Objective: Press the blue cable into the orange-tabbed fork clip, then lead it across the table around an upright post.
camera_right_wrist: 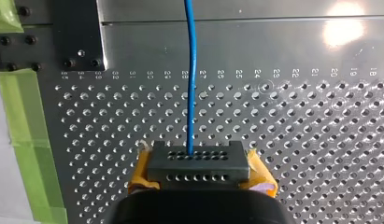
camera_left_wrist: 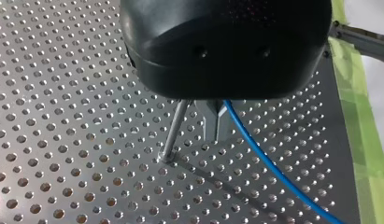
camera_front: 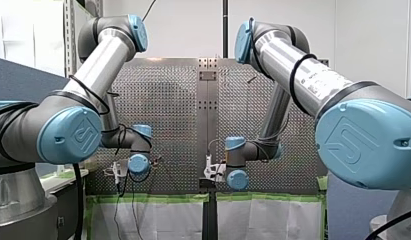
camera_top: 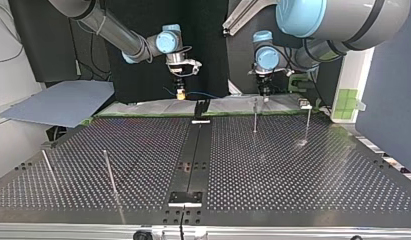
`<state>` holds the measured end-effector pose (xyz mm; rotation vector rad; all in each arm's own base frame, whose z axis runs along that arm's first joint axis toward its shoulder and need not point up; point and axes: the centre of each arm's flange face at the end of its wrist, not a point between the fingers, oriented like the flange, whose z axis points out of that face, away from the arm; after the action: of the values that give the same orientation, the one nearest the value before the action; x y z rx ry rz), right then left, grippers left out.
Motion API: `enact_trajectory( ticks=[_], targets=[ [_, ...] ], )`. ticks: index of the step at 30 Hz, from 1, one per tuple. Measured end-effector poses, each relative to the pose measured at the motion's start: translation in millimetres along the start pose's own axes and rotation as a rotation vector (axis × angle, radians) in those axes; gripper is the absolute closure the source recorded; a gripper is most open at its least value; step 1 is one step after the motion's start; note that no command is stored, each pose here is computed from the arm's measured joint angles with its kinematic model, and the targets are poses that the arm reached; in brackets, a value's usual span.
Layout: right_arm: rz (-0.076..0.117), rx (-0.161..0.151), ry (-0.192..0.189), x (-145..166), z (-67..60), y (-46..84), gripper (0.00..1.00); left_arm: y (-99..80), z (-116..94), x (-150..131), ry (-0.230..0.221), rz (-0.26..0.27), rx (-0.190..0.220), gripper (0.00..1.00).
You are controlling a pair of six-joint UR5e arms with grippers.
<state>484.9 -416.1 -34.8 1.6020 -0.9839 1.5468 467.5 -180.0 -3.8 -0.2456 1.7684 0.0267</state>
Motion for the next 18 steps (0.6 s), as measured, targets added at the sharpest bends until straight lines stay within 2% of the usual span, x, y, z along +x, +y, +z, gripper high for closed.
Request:
enact_trajectory(
  ticks=[6,13,18],
  targets=[
    [-0.001,0.001,0.004,-2,4.5,-0.7,1.0,0.6,8,-4,-0.003,-0.003,0.005,1.0],
    [-0.004,-0.001,-0.034,-23,7.2,-0.3,1.0,3.6,10,-5,-0.004,-0.004,-0.002,1.0],
    [-0.003,-0.001,-0.04,-27,8.3,-0.5,1.0,7.6,12,3,0.007,0.0,-0.011,1.0]
  ],
)
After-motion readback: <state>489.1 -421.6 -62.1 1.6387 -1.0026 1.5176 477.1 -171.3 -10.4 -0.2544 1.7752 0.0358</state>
